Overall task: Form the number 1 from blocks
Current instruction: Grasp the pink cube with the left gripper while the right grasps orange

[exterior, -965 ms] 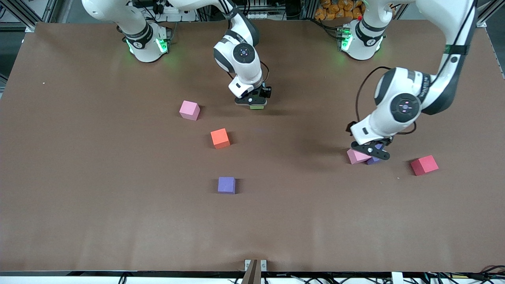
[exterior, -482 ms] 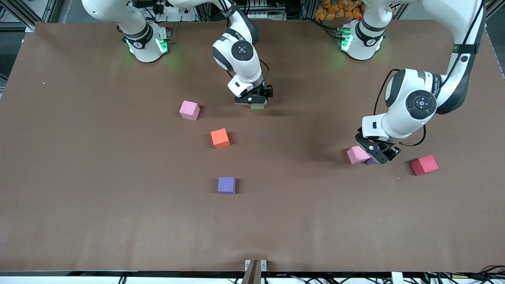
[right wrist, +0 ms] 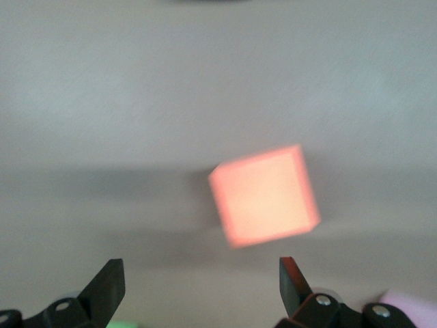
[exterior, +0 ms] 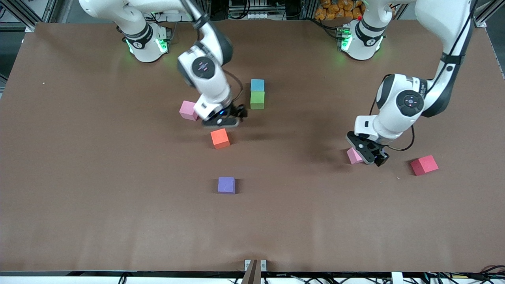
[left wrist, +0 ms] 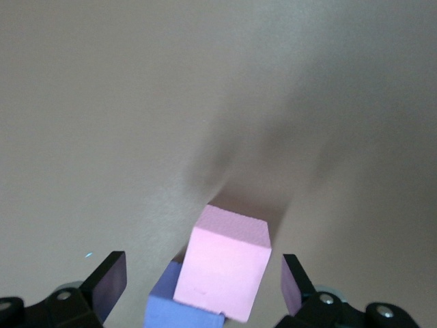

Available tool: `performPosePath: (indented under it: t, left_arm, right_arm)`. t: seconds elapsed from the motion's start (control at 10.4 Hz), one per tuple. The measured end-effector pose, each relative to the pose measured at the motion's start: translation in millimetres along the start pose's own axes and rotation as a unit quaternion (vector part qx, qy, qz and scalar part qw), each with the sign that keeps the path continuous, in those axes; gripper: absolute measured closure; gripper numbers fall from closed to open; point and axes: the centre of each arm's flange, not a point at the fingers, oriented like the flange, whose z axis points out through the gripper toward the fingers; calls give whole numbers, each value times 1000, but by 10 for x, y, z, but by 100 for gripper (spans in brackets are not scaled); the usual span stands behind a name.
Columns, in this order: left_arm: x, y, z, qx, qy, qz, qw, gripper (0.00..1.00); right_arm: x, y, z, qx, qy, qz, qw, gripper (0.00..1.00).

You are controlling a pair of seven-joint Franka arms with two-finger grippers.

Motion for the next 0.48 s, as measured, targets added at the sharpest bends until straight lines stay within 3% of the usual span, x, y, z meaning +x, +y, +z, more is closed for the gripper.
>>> performPosePath:
  t: [0.19,0.48]
  left_arm:
    - [-30,74,104,2,2,11,1000,0]
    - [-70,145,174,19,-5,46,999,0]
  right_arm:
    - [268,252,14,1,11,-31,999,0]
    - [341,146,317,7,29,-47,998,0]
